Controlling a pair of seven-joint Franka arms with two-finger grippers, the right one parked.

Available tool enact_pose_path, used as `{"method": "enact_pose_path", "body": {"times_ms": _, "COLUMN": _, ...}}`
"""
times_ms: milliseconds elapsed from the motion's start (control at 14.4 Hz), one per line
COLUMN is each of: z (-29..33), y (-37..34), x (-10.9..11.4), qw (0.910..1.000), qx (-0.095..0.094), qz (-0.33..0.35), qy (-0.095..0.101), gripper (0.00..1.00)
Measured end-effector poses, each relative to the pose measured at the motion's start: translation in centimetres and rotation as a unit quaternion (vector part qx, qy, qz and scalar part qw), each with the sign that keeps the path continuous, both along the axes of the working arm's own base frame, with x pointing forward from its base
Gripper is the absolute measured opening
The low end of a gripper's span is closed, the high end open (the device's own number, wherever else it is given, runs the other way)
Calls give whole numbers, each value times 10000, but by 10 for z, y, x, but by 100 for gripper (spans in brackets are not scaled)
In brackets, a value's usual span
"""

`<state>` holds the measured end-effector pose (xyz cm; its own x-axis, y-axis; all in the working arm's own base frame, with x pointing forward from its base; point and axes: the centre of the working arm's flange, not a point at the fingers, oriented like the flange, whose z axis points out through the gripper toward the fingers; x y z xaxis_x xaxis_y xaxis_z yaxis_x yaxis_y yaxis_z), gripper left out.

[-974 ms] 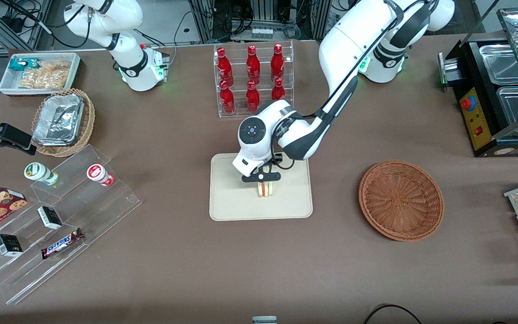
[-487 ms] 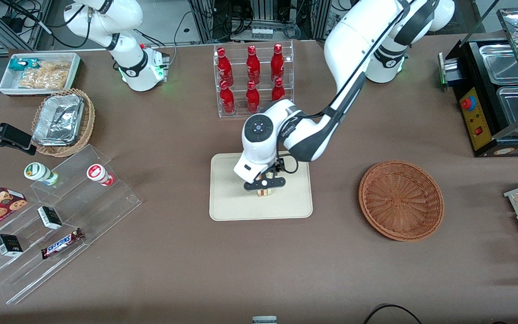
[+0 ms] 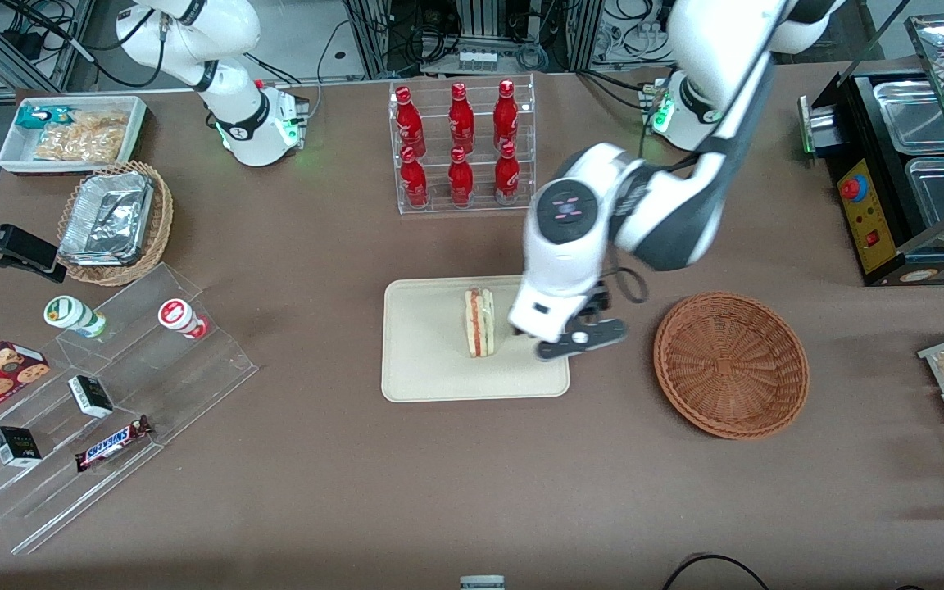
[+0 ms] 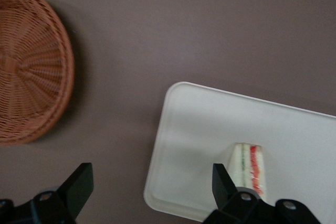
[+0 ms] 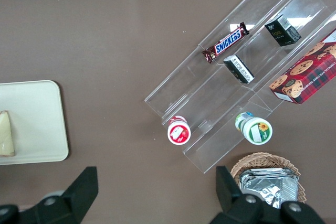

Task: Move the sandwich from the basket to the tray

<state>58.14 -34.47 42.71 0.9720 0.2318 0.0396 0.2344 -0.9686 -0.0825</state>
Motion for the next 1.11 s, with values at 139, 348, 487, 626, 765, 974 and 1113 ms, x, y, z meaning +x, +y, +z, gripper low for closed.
{"method": "enact_pose_path", "body": {"times_ms": 139, "z": 24, "y": 74, "x": 4, "qw": 9993, "qx": 89, "qz": -230, "qy": 283, "gripper": 100}}
{"method": "enact_pose_path", "body": {"times_ms": 348, "z": 69, "y": 172, "x": 2, "qw": 9954, "qx": 2, "qz": -569, "qy": 766, "gripper": 100}}
{"method": "enact_pose_path", "body": {"times_ms": 487, "z": 105, "y": 224, "x": -6, "qw": 9950, "qx": -105, "qz": -556, "qy": 829, "gripper": 100}}
{"method": "enact_pose_path", "body": {"times_ms": 626, "z": 136, "y": 250, "x": -22, "qw": 9950, "qx": -117, "qz": -531, "qy": 842, "gripper": 100}}
{"method": "enact_pose_path", "body": {"times_ms": 765, "z": 160, "y": 255, "x": -39, "qw": 9948, "qx": -92, "qz": -528, "qy": 871, "gripper": 100}}
{"method": "enact_pose_path", "body": {"times_ms": 974, "z": 183, "y": 256, "x": -59, "qw": 9939, "qx": -66, "qz": -604, "qy": 923, "gripper": 100}}
{"method": "enact_pose_path", "body": {"times_ms": 1113, "z": 189, "y": 257, "x": -65, "qw": 9939, "qx": -60, "qz": -601, "qy": 919, "gripper": 100}}
